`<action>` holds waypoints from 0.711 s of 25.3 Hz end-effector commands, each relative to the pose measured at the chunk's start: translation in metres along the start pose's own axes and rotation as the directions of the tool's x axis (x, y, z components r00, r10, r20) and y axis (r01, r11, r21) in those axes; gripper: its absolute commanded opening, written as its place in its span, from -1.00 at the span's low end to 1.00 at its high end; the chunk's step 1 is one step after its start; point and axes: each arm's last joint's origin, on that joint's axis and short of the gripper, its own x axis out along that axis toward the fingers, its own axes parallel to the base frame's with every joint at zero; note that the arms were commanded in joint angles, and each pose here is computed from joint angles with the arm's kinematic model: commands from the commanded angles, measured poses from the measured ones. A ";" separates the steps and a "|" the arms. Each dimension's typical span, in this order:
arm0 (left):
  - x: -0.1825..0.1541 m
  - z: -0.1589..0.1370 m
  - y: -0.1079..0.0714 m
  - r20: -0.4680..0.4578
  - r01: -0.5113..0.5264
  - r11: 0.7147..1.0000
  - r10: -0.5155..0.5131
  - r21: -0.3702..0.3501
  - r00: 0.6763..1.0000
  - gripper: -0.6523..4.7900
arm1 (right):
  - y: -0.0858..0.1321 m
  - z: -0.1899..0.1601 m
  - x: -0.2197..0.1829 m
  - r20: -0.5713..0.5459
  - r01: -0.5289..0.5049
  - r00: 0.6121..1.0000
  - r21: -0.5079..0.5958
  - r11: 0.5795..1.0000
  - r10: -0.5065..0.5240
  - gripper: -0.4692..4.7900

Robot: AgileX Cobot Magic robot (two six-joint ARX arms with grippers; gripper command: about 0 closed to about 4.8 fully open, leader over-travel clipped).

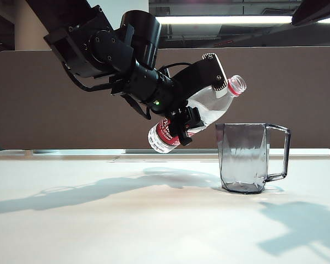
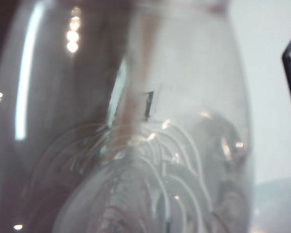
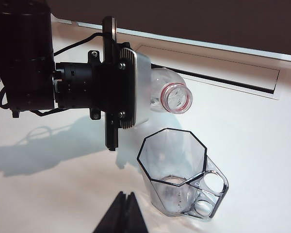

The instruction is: Pick up the mineral water bottle with the left hand on the table and pour water into the mug until it's half full.

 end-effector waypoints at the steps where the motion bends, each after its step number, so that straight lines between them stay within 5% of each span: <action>1: -0.003 0.005 0.015 0.040 -0.084 0.995 0.082 0.049 0.996 -0.09 | 0.000 0.003 -0.001 0.022 0.000 1.000 0.002 1.000 0.000 -0.85; 12: -0.004 0.004 0.019 0.050 -0.121 0.987 0.117 0.104 0.992 -0.09 | 0.000 0.003 -0.001 0.022 -0.002 1.000 0.001 1.000 0.002 -0.85; 18: -0.004 0.004 0.019 0.050 -0.124 0.973 0.117 0.196 0.992 -0.09 | 0.000 0.003 -0.001 0.021 -0.001 1.000 -0.019 1.000 0.002 -0.85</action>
